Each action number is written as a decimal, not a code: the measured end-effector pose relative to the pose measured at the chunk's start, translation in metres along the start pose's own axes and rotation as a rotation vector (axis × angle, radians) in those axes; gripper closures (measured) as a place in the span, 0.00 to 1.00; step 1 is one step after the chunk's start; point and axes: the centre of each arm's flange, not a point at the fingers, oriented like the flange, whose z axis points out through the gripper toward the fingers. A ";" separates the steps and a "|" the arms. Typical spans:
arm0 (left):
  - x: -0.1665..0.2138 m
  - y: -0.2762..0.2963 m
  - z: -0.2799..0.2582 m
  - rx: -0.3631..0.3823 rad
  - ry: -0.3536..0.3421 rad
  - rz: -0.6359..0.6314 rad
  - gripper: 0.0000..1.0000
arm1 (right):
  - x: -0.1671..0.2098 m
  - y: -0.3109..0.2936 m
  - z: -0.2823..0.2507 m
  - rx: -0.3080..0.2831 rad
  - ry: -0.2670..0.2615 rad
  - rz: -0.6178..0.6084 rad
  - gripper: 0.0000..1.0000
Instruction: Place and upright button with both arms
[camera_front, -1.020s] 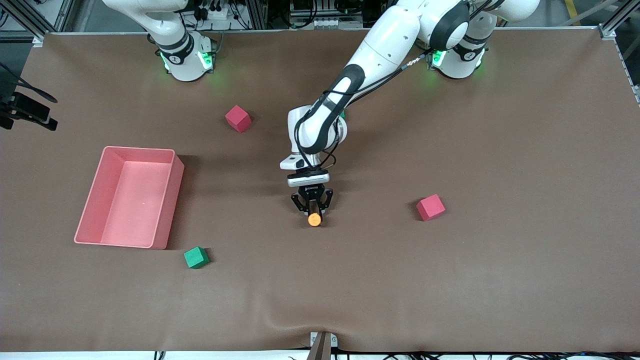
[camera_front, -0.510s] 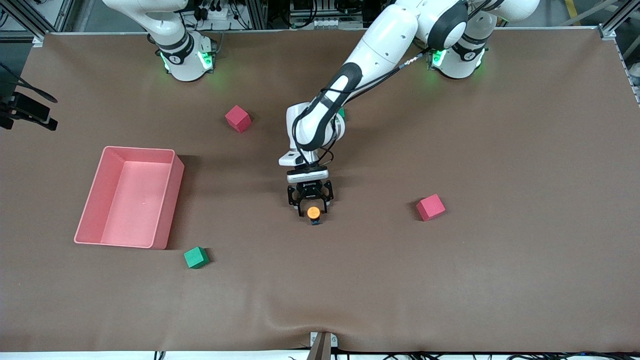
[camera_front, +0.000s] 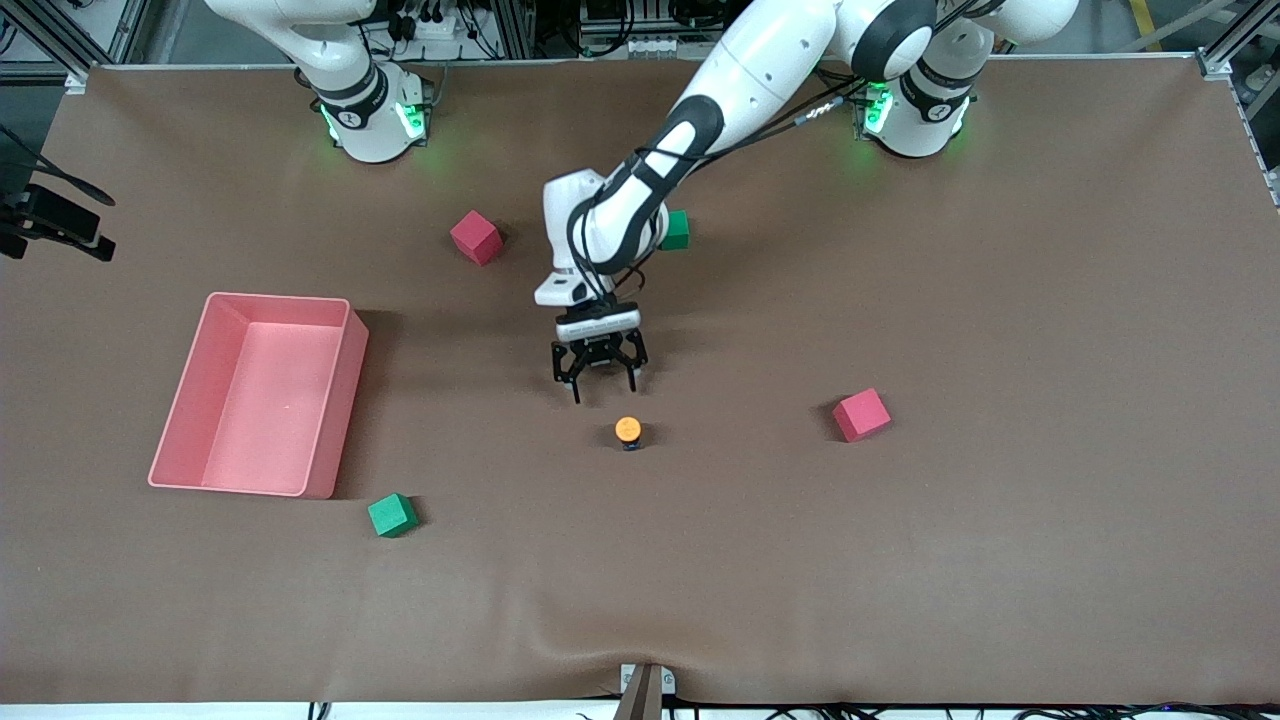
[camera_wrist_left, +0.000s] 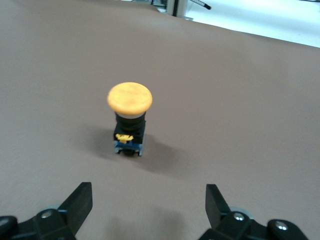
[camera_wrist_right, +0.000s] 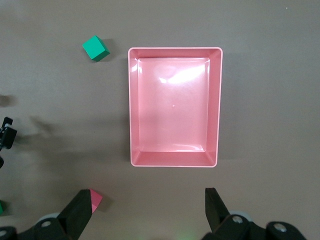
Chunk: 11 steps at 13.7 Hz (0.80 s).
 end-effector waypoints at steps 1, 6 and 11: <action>0.007 0.005 -0.016 0.022 -0.031 -0.008 0.00 | 0.000 0.000 0.000 0.000 0.000 0.000 0.00; 0.081 0.022 -0.089 0.079 -0.193 -0.123 0.00 | 0.000 0.000 0.000 0.000 0.000 0.000 0.00; 0.206 -0.003 -0.139 0.176 -0.366 -0.147 0.00 | 0.000 0.001 0.000 0.000 0.000 0.003 0.00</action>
